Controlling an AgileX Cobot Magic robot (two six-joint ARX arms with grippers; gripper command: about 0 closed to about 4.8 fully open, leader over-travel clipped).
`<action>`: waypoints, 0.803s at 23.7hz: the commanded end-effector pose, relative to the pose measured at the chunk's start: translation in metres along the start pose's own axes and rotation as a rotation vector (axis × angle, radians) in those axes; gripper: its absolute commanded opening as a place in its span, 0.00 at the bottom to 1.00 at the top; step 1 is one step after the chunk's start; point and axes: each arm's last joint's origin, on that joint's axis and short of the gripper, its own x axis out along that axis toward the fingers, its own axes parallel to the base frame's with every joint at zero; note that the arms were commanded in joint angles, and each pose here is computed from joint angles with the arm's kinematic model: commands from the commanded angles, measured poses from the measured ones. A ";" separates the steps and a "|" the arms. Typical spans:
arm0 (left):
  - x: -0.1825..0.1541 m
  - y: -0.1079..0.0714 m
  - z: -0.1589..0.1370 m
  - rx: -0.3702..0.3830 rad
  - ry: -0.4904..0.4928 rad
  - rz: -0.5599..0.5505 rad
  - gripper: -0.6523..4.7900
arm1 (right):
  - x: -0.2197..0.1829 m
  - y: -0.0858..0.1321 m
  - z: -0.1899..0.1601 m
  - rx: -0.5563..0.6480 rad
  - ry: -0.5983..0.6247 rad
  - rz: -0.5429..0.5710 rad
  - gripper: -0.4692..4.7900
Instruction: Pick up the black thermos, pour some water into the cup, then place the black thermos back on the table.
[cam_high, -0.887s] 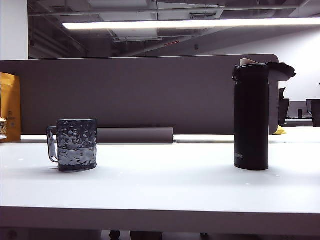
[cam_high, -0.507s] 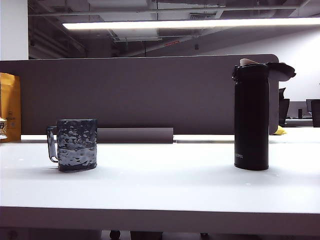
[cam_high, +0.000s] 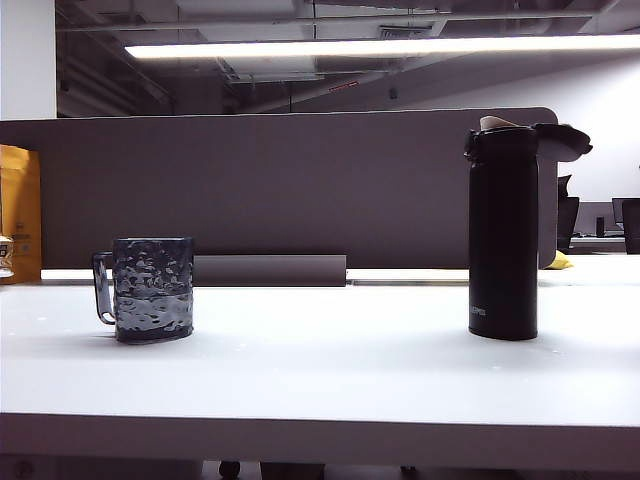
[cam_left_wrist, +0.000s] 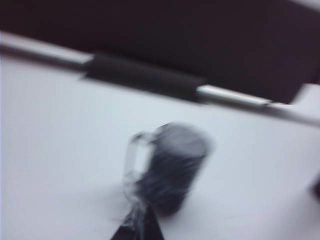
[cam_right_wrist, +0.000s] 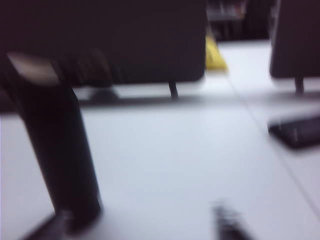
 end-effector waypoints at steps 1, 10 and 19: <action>-0.005 -0.010 0.023 0.038 -0.068 -0.136 0.11 | -0.008 0.002 0.025 -0.009 -0.029 0.014 0.95; -0.008 -0.019 0.050 -0.054 -0.108 -0.184 0.11 | -0.009 0.009 0.101 -0.092 -0.121 0.125 1.00; 0.016 -0.029 0.097 0.060 -0.038 -0.203 0.11 | 0.043 0.023 0.135 -0.080 -0.026 0.292 1.00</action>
